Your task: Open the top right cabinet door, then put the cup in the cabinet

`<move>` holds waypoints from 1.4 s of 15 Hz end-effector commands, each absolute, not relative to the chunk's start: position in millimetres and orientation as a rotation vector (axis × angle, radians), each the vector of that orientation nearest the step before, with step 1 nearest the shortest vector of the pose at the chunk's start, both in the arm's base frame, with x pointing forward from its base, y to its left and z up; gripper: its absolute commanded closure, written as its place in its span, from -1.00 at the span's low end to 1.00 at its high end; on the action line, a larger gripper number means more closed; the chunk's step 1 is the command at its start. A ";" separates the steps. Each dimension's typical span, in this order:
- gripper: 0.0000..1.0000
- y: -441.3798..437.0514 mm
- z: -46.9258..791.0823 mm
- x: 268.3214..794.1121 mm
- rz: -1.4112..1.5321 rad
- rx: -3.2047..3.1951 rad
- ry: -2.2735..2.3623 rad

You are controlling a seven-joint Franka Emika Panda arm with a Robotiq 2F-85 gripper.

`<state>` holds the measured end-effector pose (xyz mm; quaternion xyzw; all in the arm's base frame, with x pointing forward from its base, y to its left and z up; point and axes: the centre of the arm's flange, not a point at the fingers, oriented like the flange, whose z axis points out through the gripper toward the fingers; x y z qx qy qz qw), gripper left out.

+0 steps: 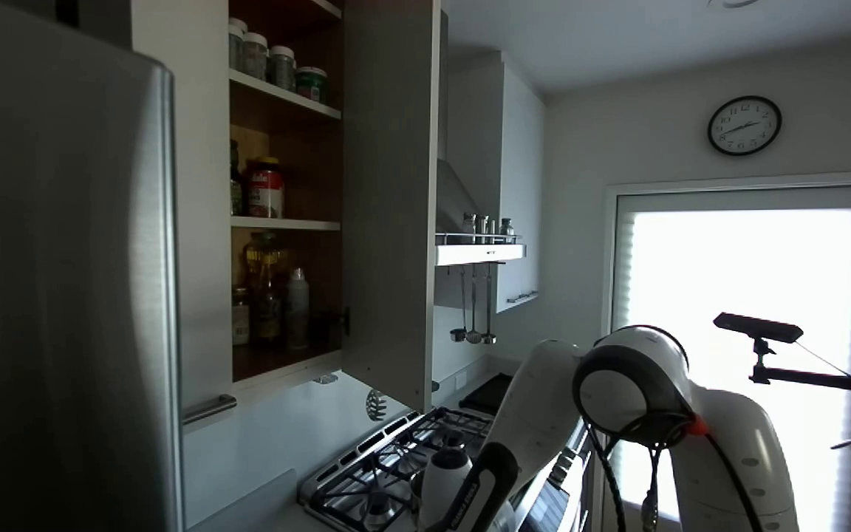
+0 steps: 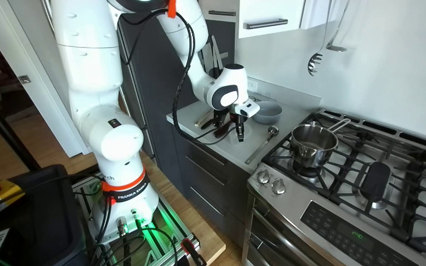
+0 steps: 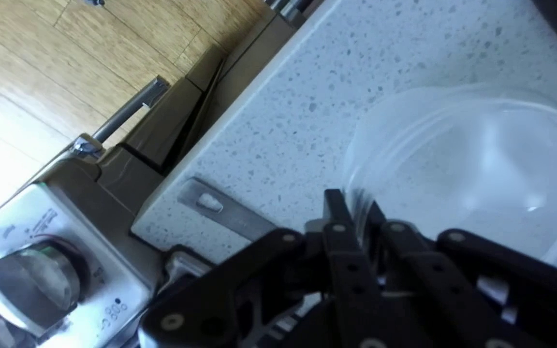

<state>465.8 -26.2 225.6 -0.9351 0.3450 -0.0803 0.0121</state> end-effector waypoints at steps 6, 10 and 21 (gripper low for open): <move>0.96 -12.2 274.3 444.1 -0.238 -3.063 0.849; 0.96 -4.0 292.8 432.6 -0.186 -3.117 0.791; 0.96 29.8 300.7 420.6 0.002 -3.181 0.548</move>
